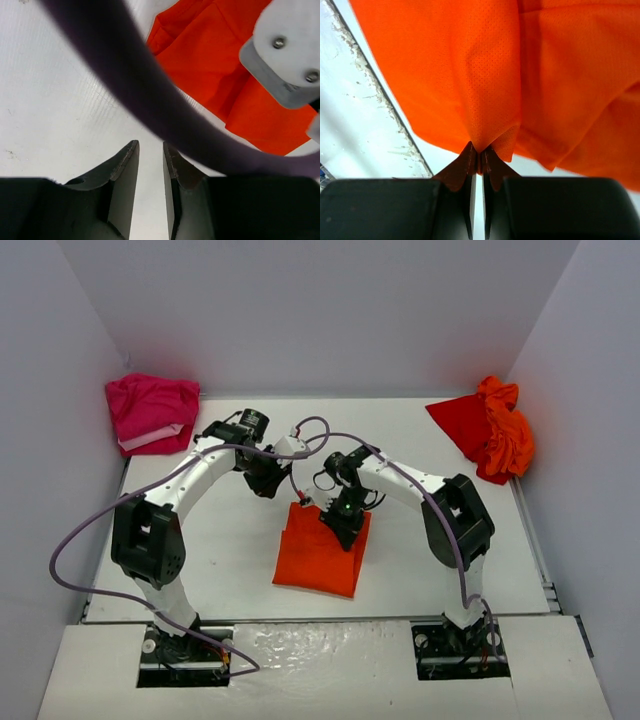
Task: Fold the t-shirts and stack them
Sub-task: Fold the long partially folded tshirt into a neat square
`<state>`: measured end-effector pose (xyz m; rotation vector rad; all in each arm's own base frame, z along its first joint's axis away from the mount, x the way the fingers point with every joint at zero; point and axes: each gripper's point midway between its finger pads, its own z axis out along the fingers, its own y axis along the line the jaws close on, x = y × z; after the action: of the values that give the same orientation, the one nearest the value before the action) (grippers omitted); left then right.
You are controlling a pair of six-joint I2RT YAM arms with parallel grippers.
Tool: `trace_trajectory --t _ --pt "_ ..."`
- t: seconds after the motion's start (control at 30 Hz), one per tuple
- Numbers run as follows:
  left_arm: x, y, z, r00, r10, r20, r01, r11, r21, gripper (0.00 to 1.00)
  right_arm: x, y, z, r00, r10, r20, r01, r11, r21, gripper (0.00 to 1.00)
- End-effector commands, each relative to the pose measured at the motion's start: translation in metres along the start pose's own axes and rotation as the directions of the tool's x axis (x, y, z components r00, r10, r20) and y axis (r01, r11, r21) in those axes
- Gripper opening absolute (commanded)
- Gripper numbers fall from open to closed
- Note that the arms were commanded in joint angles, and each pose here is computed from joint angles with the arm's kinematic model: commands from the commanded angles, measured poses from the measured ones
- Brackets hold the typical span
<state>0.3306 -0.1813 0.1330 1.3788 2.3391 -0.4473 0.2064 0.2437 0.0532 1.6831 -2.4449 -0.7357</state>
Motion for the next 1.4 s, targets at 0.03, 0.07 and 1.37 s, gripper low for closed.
trace_trajectory --t 0.03,0.07,1.37 --pt "-0.012 -0.003 -0.017 0.998 0.041 0.055 -0.039 0.999 -0.022 0.22 -0.025 0.028 -0.055 0.991 -0.088 0.105 0.079 0.992 0.095 0.0" --pt "-0.012 -0.003 -0.017 0.998 0.043 0.054 -0.042 0.999 -0.023 0.22 -0.026 0.031 -0.06 0.989 -0.094 0.114 0.083 0.992 0.1 0.0" --pt "0.001 -0.106 -0.008 0.999 0.042 0.001 -0.034 0.801 0.598 0.43 -0.027 -0.043 -0.065 0.969 -0.021 0.244 0.009 0.999 0.05 0.0"
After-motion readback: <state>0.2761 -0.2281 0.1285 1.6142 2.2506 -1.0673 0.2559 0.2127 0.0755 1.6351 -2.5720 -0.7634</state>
